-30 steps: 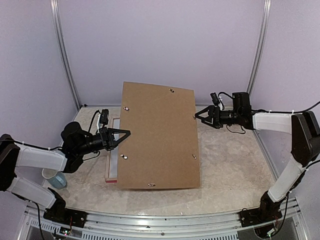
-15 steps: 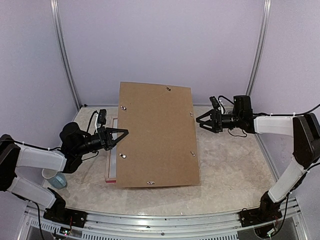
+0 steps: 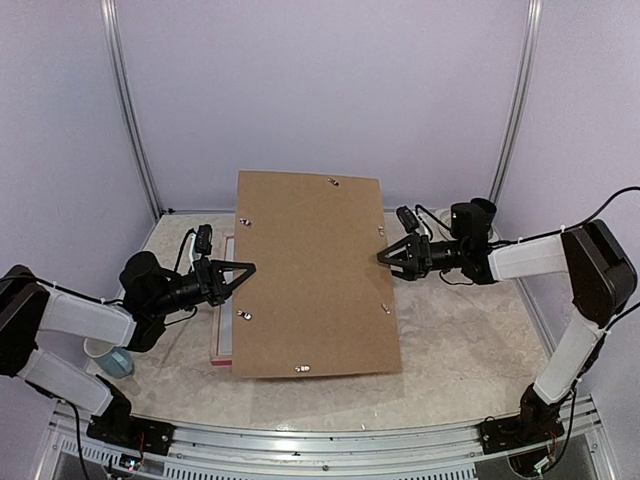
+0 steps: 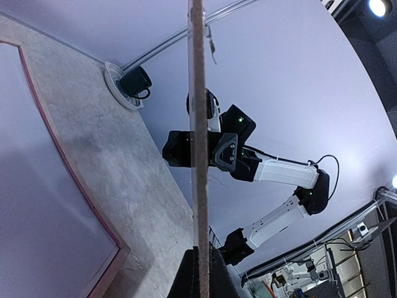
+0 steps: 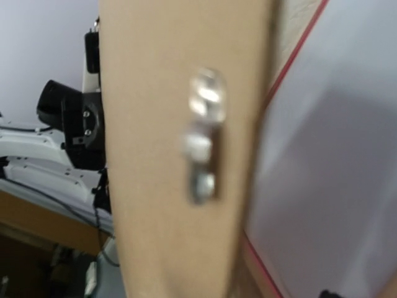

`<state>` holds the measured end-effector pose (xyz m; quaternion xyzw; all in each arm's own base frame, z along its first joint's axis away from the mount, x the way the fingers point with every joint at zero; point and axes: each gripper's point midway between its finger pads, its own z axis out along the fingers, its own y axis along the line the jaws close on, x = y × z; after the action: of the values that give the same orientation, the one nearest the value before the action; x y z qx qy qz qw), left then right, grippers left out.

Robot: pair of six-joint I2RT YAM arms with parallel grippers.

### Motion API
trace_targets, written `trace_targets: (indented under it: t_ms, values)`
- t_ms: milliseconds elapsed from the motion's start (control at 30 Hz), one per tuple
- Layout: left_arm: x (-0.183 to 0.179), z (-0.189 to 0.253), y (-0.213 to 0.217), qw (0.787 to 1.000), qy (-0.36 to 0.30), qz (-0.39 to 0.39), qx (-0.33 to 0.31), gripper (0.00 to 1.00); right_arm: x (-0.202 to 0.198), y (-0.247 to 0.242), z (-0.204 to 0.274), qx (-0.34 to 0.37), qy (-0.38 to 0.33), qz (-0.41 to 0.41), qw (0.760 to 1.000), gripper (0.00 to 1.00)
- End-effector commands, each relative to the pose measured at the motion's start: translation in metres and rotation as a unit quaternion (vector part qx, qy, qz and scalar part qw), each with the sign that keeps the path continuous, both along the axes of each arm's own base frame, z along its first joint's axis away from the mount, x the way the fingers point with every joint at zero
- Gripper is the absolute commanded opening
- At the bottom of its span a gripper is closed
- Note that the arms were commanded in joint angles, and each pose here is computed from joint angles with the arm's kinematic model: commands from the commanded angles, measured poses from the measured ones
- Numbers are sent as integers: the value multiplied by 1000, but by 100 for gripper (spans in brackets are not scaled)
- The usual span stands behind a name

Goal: Put the photo into the frame
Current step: Pass from the left arm to the right

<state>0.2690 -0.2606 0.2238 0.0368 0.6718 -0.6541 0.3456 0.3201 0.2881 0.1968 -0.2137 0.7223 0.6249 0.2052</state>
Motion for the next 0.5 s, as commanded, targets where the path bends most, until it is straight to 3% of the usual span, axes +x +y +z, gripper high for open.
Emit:
trace_targets:
  t_ms: [0,467]
  values:
    - [-2,28,6,998,-48,7,-39,0,-9,14,7,39,-9,41,998,81]
    - [-1,20,7,998,-38,10,-39,0,-25,45,12,72,3,93,993,74]
